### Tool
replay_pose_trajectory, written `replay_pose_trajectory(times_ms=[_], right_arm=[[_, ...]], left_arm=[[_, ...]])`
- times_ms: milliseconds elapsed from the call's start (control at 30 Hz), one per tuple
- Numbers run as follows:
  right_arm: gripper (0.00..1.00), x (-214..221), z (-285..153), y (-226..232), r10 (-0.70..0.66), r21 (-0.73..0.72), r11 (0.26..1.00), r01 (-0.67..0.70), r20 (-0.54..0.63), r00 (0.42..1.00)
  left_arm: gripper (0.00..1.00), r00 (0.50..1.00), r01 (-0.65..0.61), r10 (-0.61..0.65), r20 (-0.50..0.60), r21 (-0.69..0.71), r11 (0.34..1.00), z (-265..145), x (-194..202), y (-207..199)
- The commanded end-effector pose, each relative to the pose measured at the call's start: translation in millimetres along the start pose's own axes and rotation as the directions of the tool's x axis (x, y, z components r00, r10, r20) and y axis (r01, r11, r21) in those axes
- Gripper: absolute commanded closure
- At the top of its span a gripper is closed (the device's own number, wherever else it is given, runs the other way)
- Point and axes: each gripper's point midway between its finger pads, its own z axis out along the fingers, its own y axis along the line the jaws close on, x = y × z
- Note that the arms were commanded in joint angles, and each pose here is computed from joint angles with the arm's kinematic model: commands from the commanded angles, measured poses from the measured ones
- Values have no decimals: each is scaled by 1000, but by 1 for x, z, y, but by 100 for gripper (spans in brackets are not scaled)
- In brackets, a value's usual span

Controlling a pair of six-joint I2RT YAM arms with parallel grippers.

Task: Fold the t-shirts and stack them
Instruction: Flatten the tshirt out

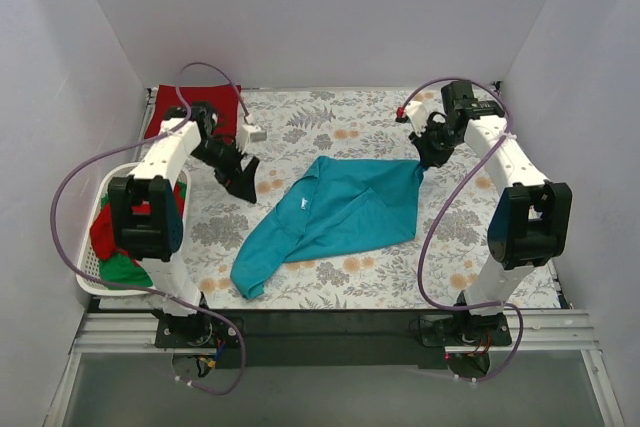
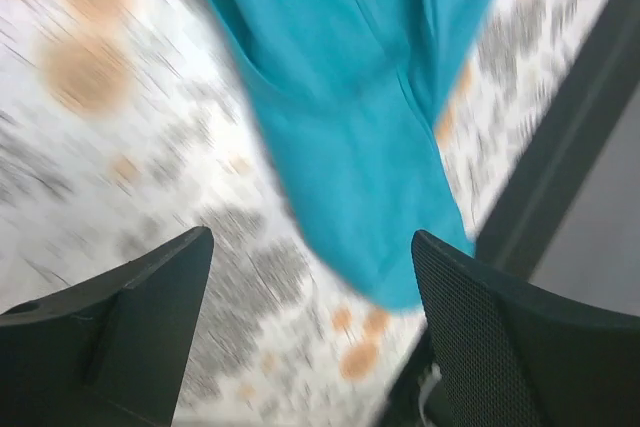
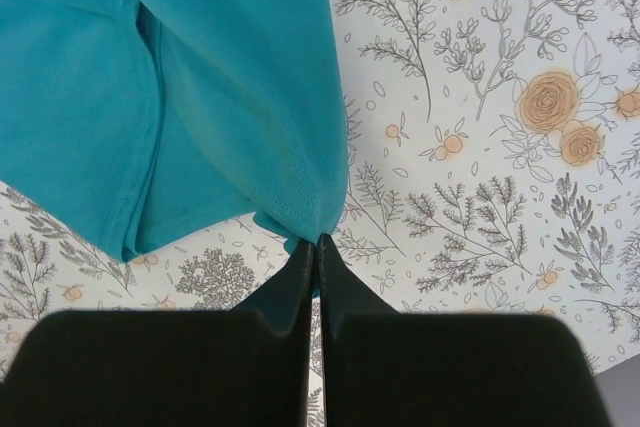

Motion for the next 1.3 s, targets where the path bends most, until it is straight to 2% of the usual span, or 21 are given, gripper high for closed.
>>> replay_pose_trajectory(times_ms=[0,67,100,167,300,400,567,700,833,867,967,1000,1033,1133,1167,1200,1267], right_arm=[[99,9,-7,20,-30,-67,997,28,-26,999],[99,20,-2,24,-28,-82,996,23,-57,998],[99,23,-2,26,-32,-86,996,26,-64,997],[99,31,1,31,-27,-99,995,19,-81,996],[99,31,4,33,-9,-117,993,-1,-82,997],[99,32,5,37,0,-142,990,-12,-89,996],[99,40,6,48,11,-180,983,-30,-105,994],[99,43,8,52,34,-194,979,-56,-117,993],[99,41,8,50,44,-194,979,-67,-124,991],[99,42,10,48,45,-191,979,-69,-128,991],[99,43,11,41,43,-169,983,-68,-147,988],[99,43,11,37,43,-161,985,-68,-153,987],[99,43,10,32,41,-141,988,-64,-161,986],[99,35,4,15,37,-95,994,-52,-150,988],[99,33,0,13,31,-83,996,-44,-147,989],[99,32,-2,12,5,-81,997,-17,-142,990],[99,35,-10,17,-34,-82,996,23,-133,991]], left_arm=[[20,954,148,-152,260,34,988,-8,-88,30],[20,927,248,-247,282,34,968,4,-110,51],[19,927,220,-214,309,14,975,12,-126,60],[18,922,232,-224,316,12,973,26,-142,68],[17,904,279,-278,324,46,959,62,-182,66],[17,892,321,-299,338,-8,947,85,-200,82],[16,905,327,-280,320,-102,939,116,-216,100],[22,922,321,-254,293,-210,923,134,-216,114],[42,925,339,-268,269,-267,902,141,-208,131],[59,929,333,-263,261,-275,902,142,-210,135],[81,932,303,-220,287,-291,907,131,-226,138],[94,930,292,-197,310,-300,908,123,-232,142],[100,926,282,-177,333,-300,911,114,-239,141],[100,912,190,-59,405,-291,938,71,-264,126],[100,912,130,-28,409,-223,966,64,-265,109],[100,905,86,15,425,-217,972,39,-264,93],[100,903,-69,147,403,-202,977,22,-249,70]])
